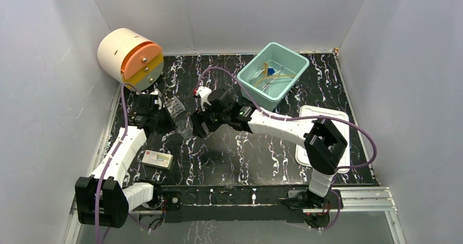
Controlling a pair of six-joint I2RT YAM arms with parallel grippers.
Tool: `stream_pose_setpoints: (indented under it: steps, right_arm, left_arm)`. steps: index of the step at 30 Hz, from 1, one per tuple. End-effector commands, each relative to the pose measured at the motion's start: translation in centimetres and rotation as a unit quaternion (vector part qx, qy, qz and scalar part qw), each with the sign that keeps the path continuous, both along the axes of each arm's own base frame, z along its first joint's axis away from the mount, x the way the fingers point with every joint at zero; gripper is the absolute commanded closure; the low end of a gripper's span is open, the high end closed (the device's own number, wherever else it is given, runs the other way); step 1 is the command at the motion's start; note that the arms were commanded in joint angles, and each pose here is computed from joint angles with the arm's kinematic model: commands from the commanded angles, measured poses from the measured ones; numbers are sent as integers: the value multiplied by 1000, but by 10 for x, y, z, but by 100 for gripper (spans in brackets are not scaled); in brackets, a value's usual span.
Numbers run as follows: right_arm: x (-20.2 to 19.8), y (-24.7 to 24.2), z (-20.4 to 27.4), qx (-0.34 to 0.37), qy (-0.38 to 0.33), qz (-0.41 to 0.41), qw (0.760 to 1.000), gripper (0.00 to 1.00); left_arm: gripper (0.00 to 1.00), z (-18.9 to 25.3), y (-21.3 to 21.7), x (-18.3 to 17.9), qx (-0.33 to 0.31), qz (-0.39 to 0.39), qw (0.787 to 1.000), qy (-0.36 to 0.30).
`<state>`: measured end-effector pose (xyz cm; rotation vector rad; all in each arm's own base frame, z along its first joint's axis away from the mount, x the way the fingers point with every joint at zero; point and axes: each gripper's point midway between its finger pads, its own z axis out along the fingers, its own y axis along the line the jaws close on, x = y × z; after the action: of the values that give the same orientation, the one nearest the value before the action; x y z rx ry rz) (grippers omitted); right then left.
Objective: Organize the chemistry lab equipment
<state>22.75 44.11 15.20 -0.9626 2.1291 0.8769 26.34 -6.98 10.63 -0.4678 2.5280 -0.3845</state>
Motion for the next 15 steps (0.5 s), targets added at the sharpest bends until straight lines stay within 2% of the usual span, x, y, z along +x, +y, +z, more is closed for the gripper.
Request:
stream_pose_setpoints:
  steps: [1, 5, 9, 15]
  right_arm:
    - [-3, 25, 33, 42, -7, 18, 999, 14]
    - [13, 27, 25, -2, 51, -69, 996, 18]
    - [15, 25, 17, -19, 87, -113, 990, 24]
    - [27, 18, 10, -41, 81, -158, 983, 37]
  left_arm:
    - [100, 33, -31, 10, -71, -73, 993, -67]
    - [100, 35, -35, 13, -75, -86, 990, -80]
    - [100, 35, -35, 14, -70, -86, 990, -86]
    - [100, 31, -33, 13, -62, -86, 991, -87]
